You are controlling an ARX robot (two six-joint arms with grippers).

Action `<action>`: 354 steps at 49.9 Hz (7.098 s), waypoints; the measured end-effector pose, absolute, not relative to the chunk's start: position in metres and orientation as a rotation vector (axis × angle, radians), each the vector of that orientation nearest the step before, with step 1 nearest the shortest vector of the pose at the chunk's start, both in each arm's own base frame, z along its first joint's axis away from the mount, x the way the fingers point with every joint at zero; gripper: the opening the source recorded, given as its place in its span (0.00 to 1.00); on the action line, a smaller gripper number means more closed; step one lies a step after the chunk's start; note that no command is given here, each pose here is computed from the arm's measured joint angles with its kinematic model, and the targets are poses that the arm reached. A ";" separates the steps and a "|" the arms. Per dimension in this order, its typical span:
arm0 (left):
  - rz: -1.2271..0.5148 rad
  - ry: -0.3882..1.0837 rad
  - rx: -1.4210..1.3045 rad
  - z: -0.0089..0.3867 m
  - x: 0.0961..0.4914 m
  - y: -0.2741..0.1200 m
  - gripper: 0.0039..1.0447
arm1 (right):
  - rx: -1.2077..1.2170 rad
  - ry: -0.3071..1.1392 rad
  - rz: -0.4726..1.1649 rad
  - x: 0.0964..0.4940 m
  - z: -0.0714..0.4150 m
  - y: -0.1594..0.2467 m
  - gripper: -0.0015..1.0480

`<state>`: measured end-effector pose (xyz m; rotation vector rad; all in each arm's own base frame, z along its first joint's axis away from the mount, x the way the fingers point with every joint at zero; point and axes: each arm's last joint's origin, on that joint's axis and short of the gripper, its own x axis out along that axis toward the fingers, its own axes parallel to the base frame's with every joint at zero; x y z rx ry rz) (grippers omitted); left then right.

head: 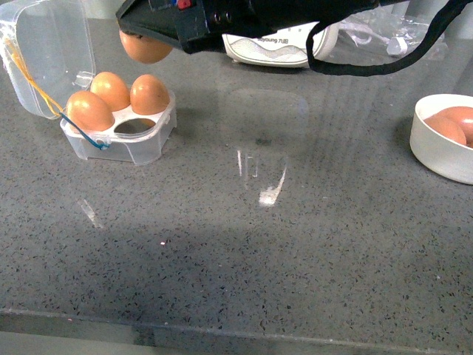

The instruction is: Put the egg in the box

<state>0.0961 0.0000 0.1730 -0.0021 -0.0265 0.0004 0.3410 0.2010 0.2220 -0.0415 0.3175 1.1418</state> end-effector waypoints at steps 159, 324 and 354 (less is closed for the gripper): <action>0.000 -0.027 -0.002 0.173 0.096 0.000 0.94 | -0.011 0.010 0.003 0.133 0.203 0.000 0.03; 0.211 0.342 0.263 0.235 0.296 0.048 0.94 | -0.010 -0.002 -0.002 0.098 0.165 0.000 0.93; 0.015 0.386 0.095 0.233 0.323 -0.013 0.94 | -0.010 -0.002 -0.002 0.098 0.165 0.000 0.93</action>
